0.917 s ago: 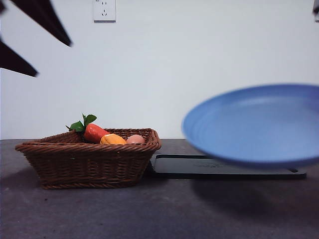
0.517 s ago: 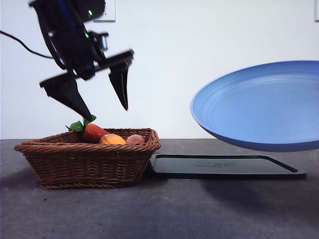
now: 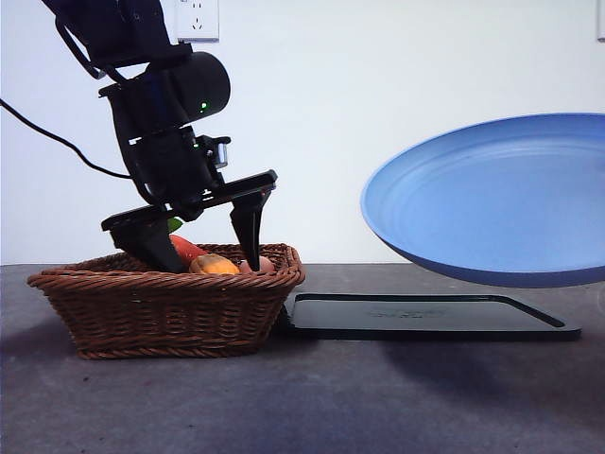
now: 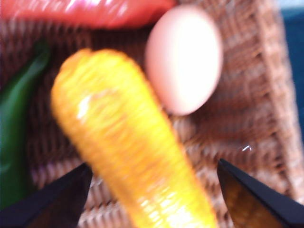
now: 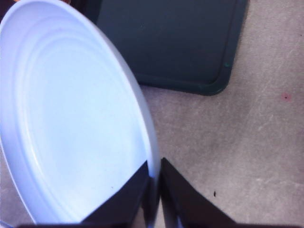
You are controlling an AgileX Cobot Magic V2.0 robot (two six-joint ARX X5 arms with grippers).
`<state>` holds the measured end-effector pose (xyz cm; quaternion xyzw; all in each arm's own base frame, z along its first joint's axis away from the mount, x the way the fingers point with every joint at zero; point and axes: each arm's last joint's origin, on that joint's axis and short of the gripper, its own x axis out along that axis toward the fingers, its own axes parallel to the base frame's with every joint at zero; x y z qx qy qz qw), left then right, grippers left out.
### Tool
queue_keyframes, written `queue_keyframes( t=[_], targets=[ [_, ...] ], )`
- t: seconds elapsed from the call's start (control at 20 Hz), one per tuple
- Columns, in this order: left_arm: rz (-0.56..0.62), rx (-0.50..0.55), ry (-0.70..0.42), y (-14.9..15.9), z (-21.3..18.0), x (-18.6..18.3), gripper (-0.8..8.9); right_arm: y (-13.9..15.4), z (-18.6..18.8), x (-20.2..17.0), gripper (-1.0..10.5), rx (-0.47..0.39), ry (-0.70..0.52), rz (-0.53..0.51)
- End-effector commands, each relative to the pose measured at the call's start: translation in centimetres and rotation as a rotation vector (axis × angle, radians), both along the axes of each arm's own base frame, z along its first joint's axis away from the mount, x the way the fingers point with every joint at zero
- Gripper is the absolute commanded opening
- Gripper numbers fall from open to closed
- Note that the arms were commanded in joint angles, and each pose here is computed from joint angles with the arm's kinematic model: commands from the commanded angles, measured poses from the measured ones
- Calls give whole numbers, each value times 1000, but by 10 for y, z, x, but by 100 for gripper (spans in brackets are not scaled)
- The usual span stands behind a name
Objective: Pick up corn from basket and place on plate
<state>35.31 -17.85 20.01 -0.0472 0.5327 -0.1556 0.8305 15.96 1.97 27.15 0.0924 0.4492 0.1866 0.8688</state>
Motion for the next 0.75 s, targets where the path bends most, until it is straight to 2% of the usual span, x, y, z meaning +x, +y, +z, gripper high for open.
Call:
queue_keyframes(
  t=[0.05, 0.3, 0.45, 0.55, 0.75],
  targets=[
    [-2, 0, 1, -6, -5, 6, 396, 0, 6, 2, 2, 0, -34, 9],
    [-2, 14, 29, -6, -11, 5, 352, 0, 7, 3, 2, -3, -39, 13],
    [-2, 18, 37, -5, -12, 5, 241, 0, 7, 3, 2, -3, -43, 13],
    [2, 18, 38, -4, -12, 5, 202, 0, 7, 3, 2, -3, -43, 13],
    [38, 9, 46, 2, -9, 7, 190, 0, 7, 3, 2, -2, -47, 13]
  ],
)
